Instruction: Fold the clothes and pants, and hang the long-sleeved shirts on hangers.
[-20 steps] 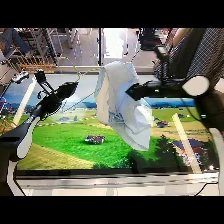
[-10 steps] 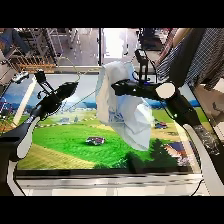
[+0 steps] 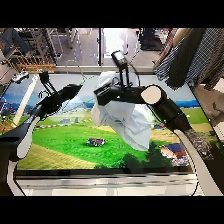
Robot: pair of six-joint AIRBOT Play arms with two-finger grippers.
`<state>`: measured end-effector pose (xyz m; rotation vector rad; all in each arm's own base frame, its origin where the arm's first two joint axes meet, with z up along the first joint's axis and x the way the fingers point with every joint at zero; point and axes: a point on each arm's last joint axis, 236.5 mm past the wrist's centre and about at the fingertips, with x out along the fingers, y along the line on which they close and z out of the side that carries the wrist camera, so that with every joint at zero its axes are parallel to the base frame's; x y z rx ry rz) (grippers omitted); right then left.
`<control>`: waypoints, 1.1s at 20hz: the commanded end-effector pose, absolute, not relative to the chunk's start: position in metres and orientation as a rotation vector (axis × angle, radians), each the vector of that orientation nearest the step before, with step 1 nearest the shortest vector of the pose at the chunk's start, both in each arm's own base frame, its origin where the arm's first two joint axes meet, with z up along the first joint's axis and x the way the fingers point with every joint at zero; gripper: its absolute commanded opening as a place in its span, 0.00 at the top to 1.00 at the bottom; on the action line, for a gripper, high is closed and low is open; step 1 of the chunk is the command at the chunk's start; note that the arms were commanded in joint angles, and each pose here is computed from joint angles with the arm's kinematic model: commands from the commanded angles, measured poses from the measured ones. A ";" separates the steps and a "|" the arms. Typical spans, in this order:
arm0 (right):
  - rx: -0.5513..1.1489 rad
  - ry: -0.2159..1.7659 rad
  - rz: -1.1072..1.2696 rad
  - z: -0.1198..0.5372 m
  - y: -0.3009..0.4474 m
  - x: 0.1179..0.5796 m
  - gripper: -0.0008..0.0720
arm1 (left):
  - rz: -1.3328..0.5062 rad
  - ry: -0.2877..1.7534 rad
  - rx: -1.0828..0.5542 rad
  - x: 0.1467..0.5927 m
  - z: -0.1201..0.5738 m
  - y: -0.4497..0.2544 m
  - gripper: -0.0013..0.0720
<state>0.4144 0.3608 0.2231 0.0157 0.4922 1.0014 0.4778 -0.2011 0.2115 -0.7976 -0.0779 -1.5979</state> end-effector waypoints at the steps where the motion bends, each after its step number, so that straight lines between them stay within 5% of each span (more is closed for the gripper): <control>1: -0.078 0.622 1.106 0.197 0.366 0.378 0.97 | -1.593 -0.036 -0.812 0.480 0.207 -0.204 0.97; 12: -0.158 0.624 1.196 0.193 0.379 0.352 0.97 | -1.620 -0.026 -0.816 0.474 0.207 -0.217 0.97; 13: -0.168 0.605 1.181 0.199 0.375 0.355 0.91 | -1.620 -0.025 -0.816 0.474 0.207 -0.217 0.97; 14: -0.176 0.570 1.148 0.213 0.366 0.362 0.66 | -1.617 -0.021 -0.821 0.475 0.207 -0.215 0.97; 18: -0.258 0.452 0.811 0.278 0.283 0.407 0.55 | -1.603 -0.027 -0.821 0.478 0.208 -0.207 0.97; 21: -0.411 0.425 0.660 0.283 0.239 0.428 0.26 | -1.603 -0.027 -0.821 0.478 0.208 -0.207 0.97; 22: -0.487 0.422 0.651 0.275 0.236 0.434 0.25 | -1.603 -0.026 -0.821 0.478 0.208 -0.207 0.97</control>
